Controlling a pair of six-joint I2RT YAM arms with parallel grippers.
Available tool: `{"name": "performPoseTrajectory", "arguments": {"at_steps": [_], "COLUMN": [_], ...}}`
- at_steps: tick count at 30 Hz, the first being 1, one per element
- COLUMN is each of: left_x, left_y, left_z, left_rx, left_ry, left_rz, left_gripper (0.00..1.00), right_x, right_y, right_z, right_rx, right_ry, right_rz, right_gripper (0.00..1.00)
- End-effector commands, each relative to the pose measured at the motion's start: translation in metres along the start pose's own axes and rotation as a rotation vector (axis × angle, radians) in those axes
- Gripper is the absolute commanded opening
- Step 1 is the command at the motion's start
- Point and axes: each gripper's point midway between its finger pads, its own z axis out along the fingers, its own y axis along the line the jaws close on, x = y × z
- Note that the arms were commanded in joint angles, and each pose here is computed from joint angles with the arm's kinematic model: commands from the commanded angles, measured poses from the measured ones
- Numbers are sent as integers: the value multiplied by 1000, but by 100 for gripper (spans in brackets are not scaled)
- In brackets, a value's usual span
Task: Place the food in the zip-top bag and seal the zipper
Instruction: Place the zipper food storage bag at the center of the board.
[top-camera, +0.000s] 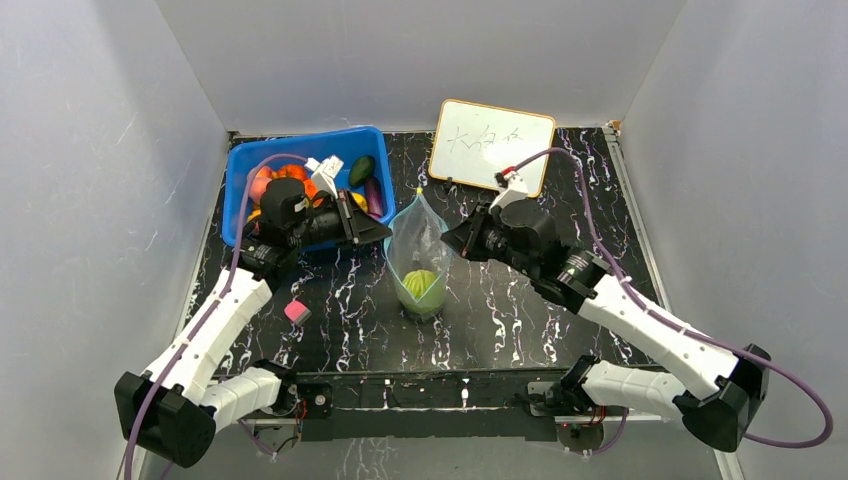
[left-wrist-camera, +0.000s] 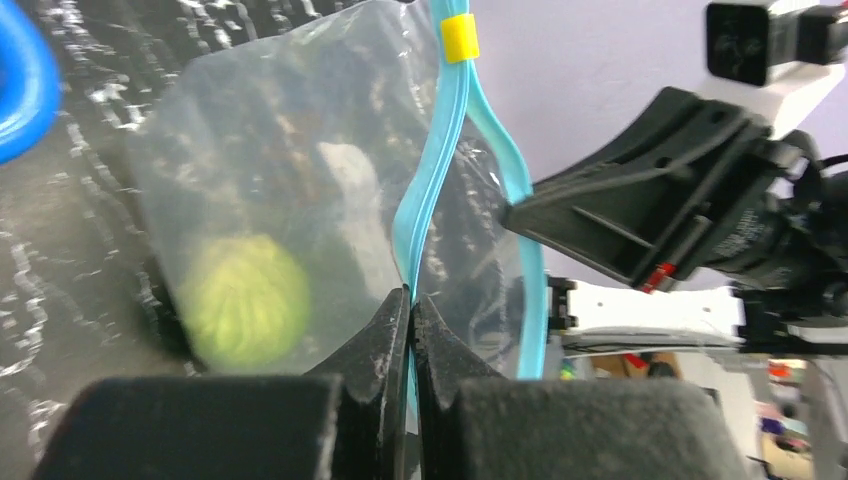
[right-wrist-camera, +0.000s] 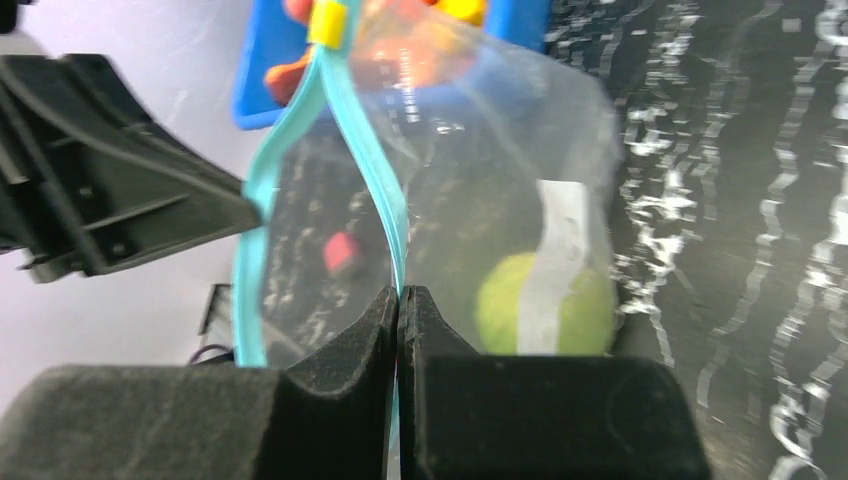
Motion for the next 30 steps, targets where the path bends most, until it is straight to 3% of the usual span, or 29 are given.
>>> {"name": "performPoseTrajectory", "arguments": {"at_steps": [1, 5, 9, 12, 16, 20, 26, 30], "left_x": [-17, -24, -19, -11, -1, 7, 0, -12], "left_y": [-50, -56, -58, -56, -33, -9, 4, 17], "left_z": [2, 18, 38, 51, 64, 70, 64, 52], "left_rx": [249, 289, 291, 284, 199, 90, -33, -167], "left_ry": [-43, -55, -40, -27, -7, 20, 19, 8], "left_rz": [-46, -66, -78, -82, -81, -71, -8, 68], "left_gripper": [0, 0, 0, 0, 0, 12, 58, 71], "right_x": [-47, -72, -84, -76, -58, -36, -22, -23], "right_y": [-20, -28, -4, 5, -12, -32, -45, -42], "right_z": [-37, -72, -94, -93, -76, -59, -51, -50], "right_rx": [175, 261, 149, 75, 108, 145, 168, 156], "right_ry": [-178, -279, -327, -312, -271, -221, -190, -197], "right_rz": [-86, -93, -47, -18, -33, -53, -60, -62], "right_gripper": [0, 0, 0, 0, 0, 0, 0, 0]}}
